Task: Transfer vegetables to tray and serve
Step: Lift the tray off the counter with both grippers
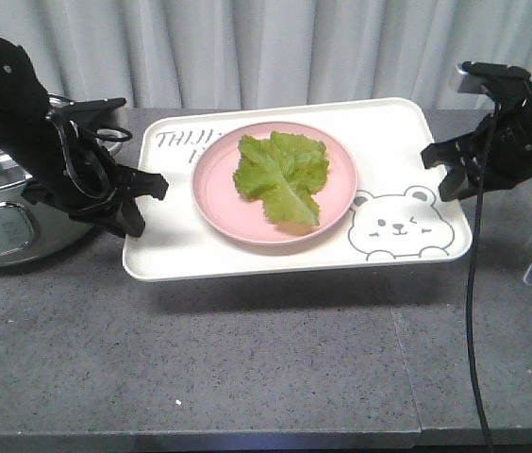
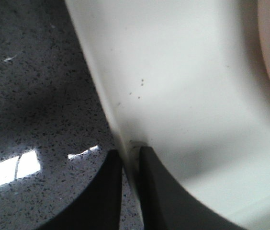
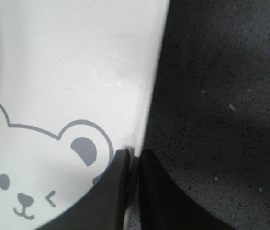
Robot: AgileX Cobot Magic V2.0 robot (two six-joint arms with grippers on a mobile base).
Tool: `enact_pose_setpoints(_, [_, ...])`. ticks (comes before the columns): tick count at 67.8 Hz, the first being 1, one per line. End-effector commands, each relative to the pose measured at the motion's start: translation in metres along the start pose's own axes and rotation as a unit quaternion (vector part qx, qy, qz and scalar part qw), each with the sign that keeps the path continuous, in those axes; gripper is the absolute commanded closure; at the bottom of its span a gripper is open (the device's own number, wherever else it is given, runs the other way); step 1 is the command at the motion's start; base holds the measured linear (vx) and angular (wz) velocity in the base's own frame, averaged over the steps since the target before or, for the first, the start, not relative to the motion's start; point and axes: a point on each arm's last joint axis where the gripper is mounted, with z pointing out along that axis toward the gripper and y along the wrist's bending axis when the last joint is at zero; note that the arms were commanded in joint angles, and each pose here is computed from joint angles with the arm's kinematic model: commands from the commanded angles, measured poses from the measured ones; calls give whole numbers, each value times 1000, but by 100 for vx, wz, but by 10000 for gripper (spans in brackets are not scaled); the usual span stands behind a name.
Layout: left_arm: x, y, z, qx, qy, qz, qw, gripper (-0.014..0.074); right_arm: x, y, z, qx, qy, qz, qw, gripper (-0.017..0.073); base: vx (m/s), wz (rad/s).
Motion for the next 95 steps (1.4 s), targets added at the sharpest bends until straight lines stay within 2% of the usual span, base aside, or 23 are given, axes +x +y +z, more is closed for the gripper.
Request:
enact_pose_setpoints(1, [2, -46, -49, 109, -81, 20, 991, 601, -13, 36, -40, -89, -63, -2, 994, 565, 0, 0])
enact_pose_setpoints(21, [10, -53, -78, 112, -120, 31, 986, 601, -13, 40, -51, -96, -54, -5, 994, 565, 0, 0])
enact_pose_setpoints(95, [13, -53, -78, 112, -108, 34, 987, 601, -12, 40, -51, -97, -48, -10, 994, 565, 0, 0])
